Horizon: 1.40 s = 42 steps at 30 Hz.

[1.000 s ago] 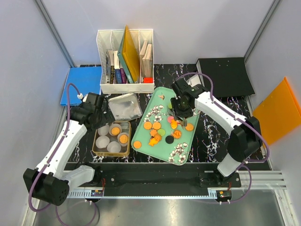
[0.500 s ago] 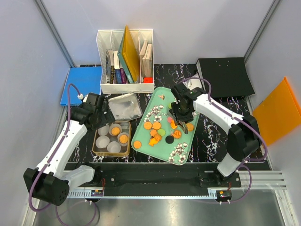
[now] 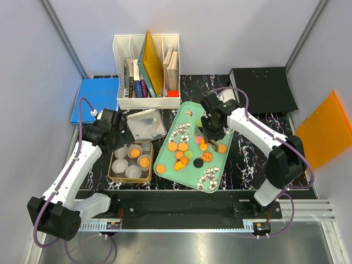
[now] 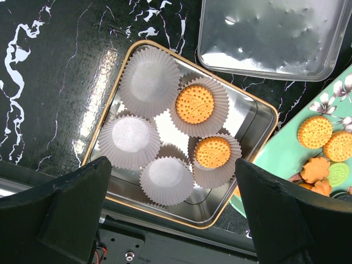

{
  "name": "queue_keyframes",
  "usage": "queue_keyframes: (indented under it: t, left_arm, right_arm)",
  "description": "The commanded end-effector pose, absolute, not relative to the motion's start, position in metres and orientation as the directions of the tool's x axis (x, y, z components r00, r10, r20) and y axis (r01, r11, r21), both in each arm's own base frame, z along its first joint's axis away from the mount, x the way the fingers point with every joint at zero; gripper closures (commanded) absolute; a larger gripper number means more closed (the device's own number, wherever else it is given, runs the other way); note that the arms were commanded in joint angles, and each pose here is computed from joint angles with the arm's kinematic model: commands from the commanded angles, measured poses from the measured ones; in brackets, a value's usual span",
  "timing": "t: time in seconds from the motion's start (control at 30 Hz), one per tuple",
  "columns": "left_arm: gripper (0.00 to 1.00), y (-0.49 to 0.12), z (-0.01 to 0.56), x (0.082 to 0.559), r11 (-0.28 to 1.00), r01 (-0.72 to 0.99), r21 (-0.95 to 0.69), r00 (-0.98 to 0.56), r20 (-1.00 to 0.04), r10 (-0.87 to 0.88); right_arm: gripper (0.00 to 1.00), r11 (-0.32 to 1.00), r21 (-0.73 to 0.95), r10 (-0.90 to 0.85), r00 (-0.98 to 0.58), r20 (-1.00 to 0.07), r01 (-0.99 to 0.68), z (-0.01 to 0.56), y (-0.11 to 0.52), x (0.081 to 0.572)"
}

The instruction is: Pack the cookies

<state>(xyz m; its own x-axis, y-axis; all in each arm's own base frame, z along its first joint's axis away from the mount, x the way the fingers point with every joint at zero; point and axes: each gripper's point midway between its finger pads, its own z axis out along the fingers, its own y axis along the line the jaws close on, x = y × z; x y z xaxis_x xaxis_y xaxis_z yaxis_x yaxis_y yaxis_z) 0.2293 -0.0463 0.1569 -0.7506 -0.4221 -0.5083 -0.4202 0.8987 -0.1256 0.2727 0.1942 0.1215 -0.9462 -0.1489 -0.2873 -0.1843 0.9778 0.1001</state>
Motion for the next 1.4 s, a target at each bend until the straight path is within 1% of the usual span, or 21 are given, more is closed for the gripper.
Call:
queue_keyframes:
  t: [0.0,0.03,0.07,0.13,0.17,0.23,0.27,0.47,0.57,0.8,0.93,1.07,1.37]
  left_arm:
    - [0.01,-0.045,0.176,0.237,0.891,-0.424,-0.163,-0.703,-0.561,-0.437]
    - [0.01,-0.044,0.178,0.238,0.890,-0.426,-0.161,-0.699,-0.566,-0.437]
    - [0.01,-0.043,0.181,0.239,0.888,-0.429,-0.163,-0.693,-0.572,-0.440]
    - [0.01,-0.039,0.183,0.240,0.880,-0.450,-0.155,-0.683,-0.575,-0.451]
    - [0.01,-0.037,0.185,0.241,0.875,-0.458,-0.156,-0.678,-0.576,-0.457]
    - [0.01,-0.031,0.185,0.242,0.857,-0.489,-0.162,-0.664,-0.569,-0.486]
    - [0.01,-0.029,0.185,0.242,0.851,-0.499,-0.162,-0.662,-0.562,-0.495]
    - [0.01,-0.014,0.182,0.238,0.791,-0.582,-0.187,-0.622,-0.525,-0.581]
    - [0.01,-0.009,0.184,0.233,0.774,-0.603,-0.192,-0.602,-0.527,-0.599]
    - [0.01,-0.005,0.180,0.223,0.771,-0.609,-0.187,-0.599,-0.529,-0.601]
    - [0.01,-0.005,0.178,0.219,0.772,-0.608,-0.186,-0.601,-0.527,-0.601]
    - [0.01,-0.005,0.175,0.218,0.774,-0.606,-0.182,-0.607,-0.523,-0.599]
    - [0.01,-0.008,0.170,0.218,0.781,-0.597,-0.184,-0.620,-0.512,-0.595]
  right_arm:
    - [0.75,0.950,0.189,-0.144,-0.883,-0.447,-0.250,0.192,0.218,0.279]
    - [0.76,0.936,0.210,-0.165,-0.880,-0.445,-0.281,0.198,0.225,0.273]
    - [0.76,0.926,0.219,-0.176,-0.864,-0.473,-0.308,0.211,0.233,0.273]
    - [0.77,0.892,0.219,-0.252,-0.836,-0.487,-0.396,0.222,0.255,0.256]
    - [0.77,0.873,0.223,-0.274,-0.814,-0.512,-0.434,0.234,0.266,0.251]
    - [0.77,0.824,0.235,-0.348,-0.787,-0.509,-0.516,0.238,0.292,0.228]
    - [0.77,0.808,0.244,-0.357,-0.774,-0.523,-0.537,0.246,0.301,0.223]
    - [0.77,0.696,0.282,-0.469,-0.715,-0.519,-0.661,0.249,0.354,0.182]
    - [0.78,0.648,0.294,-0.520,-0.690,-0.503,-0.702,0.242,0.371,0.166]
    - [0.77,0.574,0.306,-0.612,-0.646,-0.456,-0.759,0.219,0.391,0.137]
    - [0.77,0.534,0.314,-0.640,-0.618,-0.456,-0.785,0.218,0.403,0.124]
    - [0.77,0.516,0.319,-0.649,-0.606,-0.460,-0.795,0.219,0.411,0.120]
    - [0.76,0.484,0.320,-0.693,-0.580,-0.427,-0.814,0.206,0.420,0.109]
